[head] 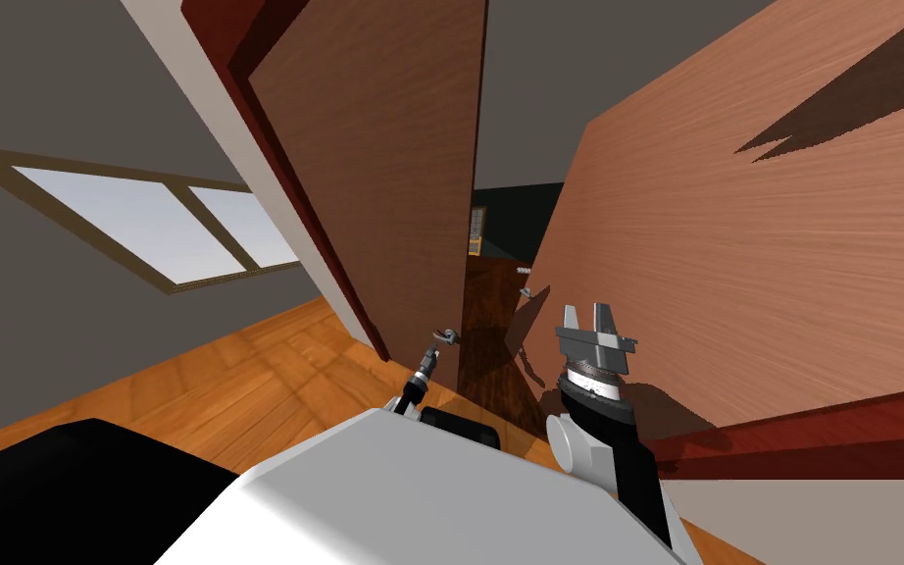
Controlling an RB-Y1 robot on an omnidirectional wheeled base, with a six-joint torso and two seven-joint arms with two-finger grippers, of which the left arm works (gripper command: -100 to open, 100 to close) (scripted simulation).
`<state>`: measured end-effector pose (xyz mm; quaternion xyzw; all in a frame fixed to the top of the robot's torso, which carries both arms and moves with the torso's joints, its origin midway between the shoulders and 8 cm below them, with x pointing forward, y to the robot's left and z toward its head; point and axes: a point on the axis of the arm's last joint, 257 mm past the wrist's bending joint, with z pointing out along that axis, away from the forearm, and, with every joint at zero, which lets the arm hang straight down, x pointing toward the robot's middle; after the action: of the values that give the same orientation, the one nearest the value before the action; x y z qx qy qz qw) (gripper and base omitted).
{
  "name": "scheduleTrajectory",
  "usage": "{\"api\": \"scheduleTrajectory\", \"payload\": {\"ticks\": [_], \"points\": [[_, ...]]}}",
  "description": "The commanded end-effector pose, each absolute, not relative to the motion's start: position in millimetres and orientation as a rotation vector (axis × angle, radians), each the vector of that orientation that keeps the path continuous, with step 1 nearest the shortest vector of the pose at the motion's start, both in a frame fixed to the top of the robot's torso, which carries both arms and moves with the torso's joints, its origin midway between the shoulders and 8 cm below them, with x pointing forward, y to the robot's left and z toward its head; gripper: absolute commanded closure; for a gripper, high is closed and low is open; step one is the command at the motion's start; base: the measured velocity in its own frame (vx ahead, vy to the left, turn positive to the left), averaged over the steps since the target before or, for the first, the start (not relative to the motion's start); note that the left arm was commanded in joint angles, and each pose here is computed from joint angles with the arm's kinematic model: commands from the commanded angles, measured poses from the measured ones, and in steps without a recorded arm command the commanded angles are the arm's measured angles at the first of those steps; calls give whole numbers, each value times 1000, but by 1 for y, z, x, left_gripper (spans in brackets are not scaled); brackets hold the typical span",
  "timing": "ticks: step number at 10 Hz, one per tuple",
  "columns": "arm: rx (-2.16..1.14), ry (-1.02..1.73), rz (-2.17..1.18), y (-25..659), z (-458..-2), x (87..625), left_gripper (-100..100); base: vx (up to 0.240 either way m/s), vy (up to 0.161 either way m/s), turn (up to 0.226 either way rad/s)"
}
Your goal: Push the door open
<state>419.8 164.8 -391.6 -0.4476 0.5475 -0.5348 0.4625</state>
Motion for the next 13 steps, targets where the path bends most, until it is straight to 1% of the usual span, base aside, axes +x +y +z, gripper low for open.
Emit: {"api": "scheduleTrajectory", "payload": {"ticks": [1, 3, 4, 5, 10, 13], "points": [[-1107, 1342, -1315, 164, -392, 421, -100, 197, -11, -24], [-1122, 1329, -1323, 158, -392, 424, -100, 196, -46, -22], [-1118, 1333, -1320, 160, -392, 423, -100, 92, -22, 1], [-1118, 1333, -1320, 160, -392, 423, 100, -14, 3, 3], [-1118, 1333, -1320, 160, -392, 423, 100, -17, 6, 1], [-1120, 1328, -1283, 179, -395, 425, 100, 138, -51, 40]]}}
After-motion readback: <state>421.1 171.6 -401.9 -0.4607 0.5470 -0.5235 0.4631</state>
